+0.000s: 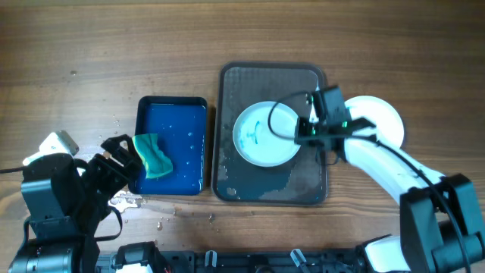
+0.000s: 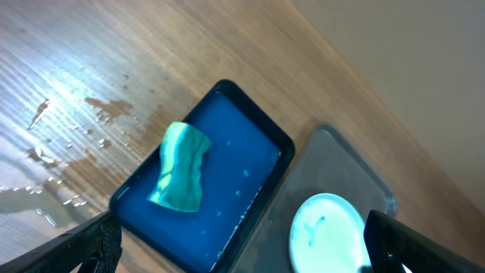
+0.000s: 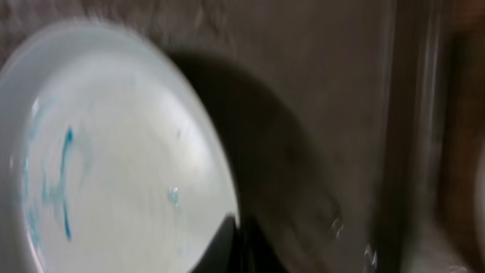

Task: Clean dirty plates on tray and stack at the side

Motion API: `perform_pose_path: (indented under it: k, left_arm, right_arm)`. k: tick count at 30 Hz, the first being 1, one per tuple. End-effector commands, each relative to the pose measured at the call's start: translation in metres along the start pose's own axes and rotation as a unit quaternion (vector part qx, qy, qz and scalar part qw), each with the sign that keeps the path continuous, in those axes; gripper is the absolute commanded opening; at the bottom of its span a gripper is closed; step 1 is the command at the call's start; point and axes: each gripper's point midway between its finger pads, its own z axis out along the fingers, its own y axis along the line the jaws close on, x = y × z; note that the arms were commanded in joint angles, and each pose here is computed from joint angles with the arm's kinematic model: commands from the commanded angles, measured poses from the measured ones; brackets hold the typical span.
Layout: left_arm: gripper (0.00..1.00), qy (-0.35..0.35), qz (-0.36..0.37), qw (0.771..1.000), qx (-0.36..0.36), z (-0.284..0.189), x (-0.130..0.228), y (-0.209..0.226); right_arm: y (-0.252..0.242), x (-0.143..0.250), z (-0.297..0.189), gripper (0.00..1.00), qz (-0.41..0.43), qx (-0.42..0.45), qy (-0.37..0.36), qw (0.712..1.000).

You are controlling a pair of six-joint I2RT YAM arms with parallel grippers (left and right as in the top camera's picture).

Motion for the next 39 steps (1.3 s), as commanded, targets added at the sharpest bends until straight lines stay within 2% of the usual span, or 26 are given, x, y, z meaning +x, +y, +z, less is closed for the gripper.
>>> perform_pose_path:
  k: [1,3,4,6,7,10,14,15,16,17,19,21,22,25,28,29,31,34,36,39]
  left_arm:
    - [1.0,0.057,0.004,0.998,-0.002,0.013,0.019,0.001]
    - [0.88,0.129,0.002,0.99,-0.056,0.036,0.044,0.021]
    - [0.83,0.172,0.007,0.981,-0.087,0.053,0.059,0.033]
    - [0.79,0.243,0.004,0.96,-0.141,0.084,0.083,0.052]
    - [0.73,0.276,0.002,0.946,-0.169,0.102,0.092,0.061]
    - [0.63,0.319,-0.001,0.925,-0.208,0.161,0.102,0.072]
    - [0.52,0.374,0.031,0.896,-0.239,0.221,0.142,0.083]
    - [0.44,0.369,0.031,0.887,-0.275,0.227,0.147,0.095]
    - [0.3,0.362,0.028,0.878,-0.313,0.231,0.15,0.108]
    - [0.04,0.37,0.028,0.871,-0.322,0.234,0.156,0.114]
    - [0.04,0.371,0.026,0.873,-0.315,0.234,0.155,0.11]
    - [0.04,0.372,0.022,0.88,-0.293,0.229,0.152,0.1]
    - [0.04,0.369,0.016,0.887,-0.277,0.224,0.145,0.089]
    - [0.04,0.351,0.027,0.906,-0.235,0.209,0.123,0.064]
    - [0.04,0.33,0.07,0.921,-0.192,0.191,0.106,0.035]
    - [0.04,0.325,0.089,0.925,-0.176,0.186,0.103,0.024]
    - [0.04,0.317,0.127,0.928,-0.145,0.182,0.103,0.0]
    - [0.04,0.318,0.167,0.93,-0.074,0.183,0.123,-0.044]
    - [0.04,0.327,0.18,0.928,0.023,0.187,0.148,-0.096]
    - [0.04,0.328,0.164,0.926,0.089,0.205,0.192,-0.151]
  right_arm:
    - [0.005,0.017,0.011,0.33,-0.009,-0.041,0.003,0.999]
    - [0.012,0.008,-0.006,0.36,-0.059,-0.047,-0.008,0.997]
    - [0.017,0.003,-0.023,0.36,-0.083,-0.05,-0.02,0.995]
    - [0.026,-0.008,-0.055,0.36,-0.112,-0.06,-0.052,0.991]
    - [0.032,-0.014,-0.079,0.36,-0.122,-0.069,-0.082,0.987]
    - [0.039,-0.018,-0.114,0.36,-0.125,-0.085,-0.125,0.981]
    - [0.034,-0.008,-0.106,0.35,-0.096,-0.078,-0.097,0.988]
    - [0.03,-0.004,-0.099,0.35,-0.093,-0.072,-0.081,0.99]
    - [0.028,-0.001,-0.091,0.35,-0.09,-0.067,-0.067,0.991]
    - [0.025,0.002,-0.082,0.35,-0.088,-0.061,-0.052,0.993]
    - [0.02,0.004,-0.065,0.35,-0.083,-0.047,-0.035,0.995]
    - [0.004,-0.006,-0.053,0.36,-0.051,-0.002,-0.049,0.998]
    - [-0.001,-0.013,-0.044,0.39,-0.04,0.013,-0.058,0.997]
    - [0.001,-0.019,-0.025,0.45,-0.061,0.01,-0.059,0.996]
    - [0.012,-0.004,0.008,0.52,-0.1,-0.034,-0.014,0.994]
    - [0.014,0.003,0.018,0.5,-0.099,-0.048,0.005,0.994]
    - [0.018,0.02,0.033,0.07,-0.086,-0.073,0.044,0.993]
    - [0.012,0.04,0.035,0.04,-0.078,-0.066,0.086,0.991]
    - [0.006,0.046,0.034,0.04,-0.068,-0.053,0.099,0.991]
    - [0.0,0.047,0.035,0.04,-0.046,-0.035,0.1,0.993]
